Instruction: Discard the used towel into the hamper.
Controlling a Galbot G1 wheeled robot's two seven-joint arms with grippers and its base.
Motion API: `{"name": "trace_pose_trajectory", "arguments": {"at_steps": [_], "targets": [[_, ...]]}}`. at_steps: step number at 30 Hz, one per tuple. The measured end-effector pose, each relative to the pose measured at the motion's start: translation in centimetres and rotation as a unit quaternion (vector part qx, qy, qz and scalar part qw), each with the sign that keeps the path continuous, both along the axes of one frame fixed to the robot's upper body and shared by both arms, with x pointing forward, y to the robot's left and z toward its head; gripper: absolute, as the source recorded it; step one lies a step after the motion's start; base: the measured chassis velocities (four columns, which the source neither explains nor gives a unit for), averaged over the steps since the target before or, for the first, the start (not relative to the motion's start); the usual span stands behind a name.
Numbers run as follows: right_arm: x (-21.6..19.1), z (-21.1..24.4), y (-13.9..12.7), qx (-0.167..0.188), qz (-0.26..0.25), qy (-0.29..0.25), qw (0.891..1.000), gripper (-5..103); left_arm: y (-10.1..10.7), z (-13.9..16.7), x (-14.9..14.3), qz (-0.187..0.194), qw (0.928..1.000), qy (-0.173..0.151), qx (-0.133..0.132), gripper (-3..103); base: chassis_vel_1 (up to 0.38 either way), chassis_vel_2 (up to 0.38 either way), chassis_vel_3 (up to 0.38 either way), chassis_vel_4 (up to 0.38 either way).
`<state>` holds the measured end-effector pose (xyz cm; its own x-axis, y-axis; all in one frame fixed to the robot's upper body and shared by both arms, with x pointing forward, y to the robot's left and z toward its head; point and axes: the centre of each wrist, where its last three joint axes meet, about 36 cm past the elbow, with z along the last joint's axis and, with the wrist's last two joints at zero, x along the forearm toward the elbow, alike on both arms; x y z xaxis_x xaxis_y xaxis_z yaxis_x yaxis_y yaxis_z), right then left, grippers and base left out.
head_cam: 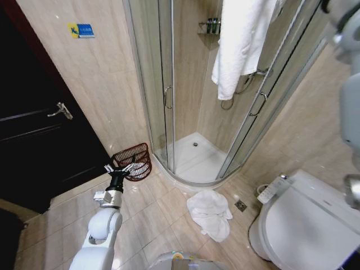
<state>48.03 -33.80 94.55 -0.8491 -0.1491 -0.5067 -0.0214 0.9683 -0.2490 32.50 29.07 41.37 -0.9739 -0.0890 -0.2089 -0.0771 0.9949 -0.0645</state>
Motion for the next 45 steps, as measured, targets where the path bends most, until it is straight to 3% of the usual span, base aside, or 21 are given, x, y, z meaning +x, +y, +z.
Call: {"name": "trace_pose_trajectory", "arguments": {"at_steps": [6, 13, 19, 24, 32, 38, 45], "targets": [[-0.5, 2.2, -0.1, 0.007, 0.012, -0.009, 1.000, 100, 0.3, -0.1, 0.1, 0.000, 1.0000, -0.001, 0.000, 100, 0.000, 0.000, 0.000, 0.000], [0.7, 6.5, 3.8, 0.024, 0.066, -0.002, 0.998, 100, 0.6, 0.2, 0.5, -0.003, 1.0000, -0.006, -0.003, 100, 0.000, 0.000, 0.000, 0.000], [3.0, 9.4, 6.2, 0.043, 0.071, 0.012, 0.996, 100, 1.2, 0.1, 0.7, 0.000, 0.9999, -0.007, -0.007, 100, 0.000, 0.000, 0.000, 0.000], [6.0, 10.7, 9.8, 0.059, -0.010, 0.001, 0.998, 100, 1.5, -0.2, 0.8, 0.000, 0.9999, -0.009, -0.015, 100, 0.000, 0.000, 0.000, 0.000], [7.0, 13.2, 14.0, 0.103, -0.069, -0.025, 0.992, 100, 2.3, -0.5, 0.7, 0.005, 0.9998, -0.012, -0.017, 100, 0.000, 0.000, 0.000, 0.000], [7.4, 14.2, 14.2, 0.118, -0.082, -0.027, 0.989, 100, 2.6, -0.5, 0.7, 0.007, 0.9997, -0.015, -0.018, 100, 0.000, 0.000, 0.000, 0.000], [8.1, 14.6, 11.3, 0.137, -0.058, 0.003, 0.989, 100, 2.4, -0.6, 0.7, 0.006, 0.9997, -0.015, -0.021, 100, 0.000, 0.000, 0.000, 0.000]]}}
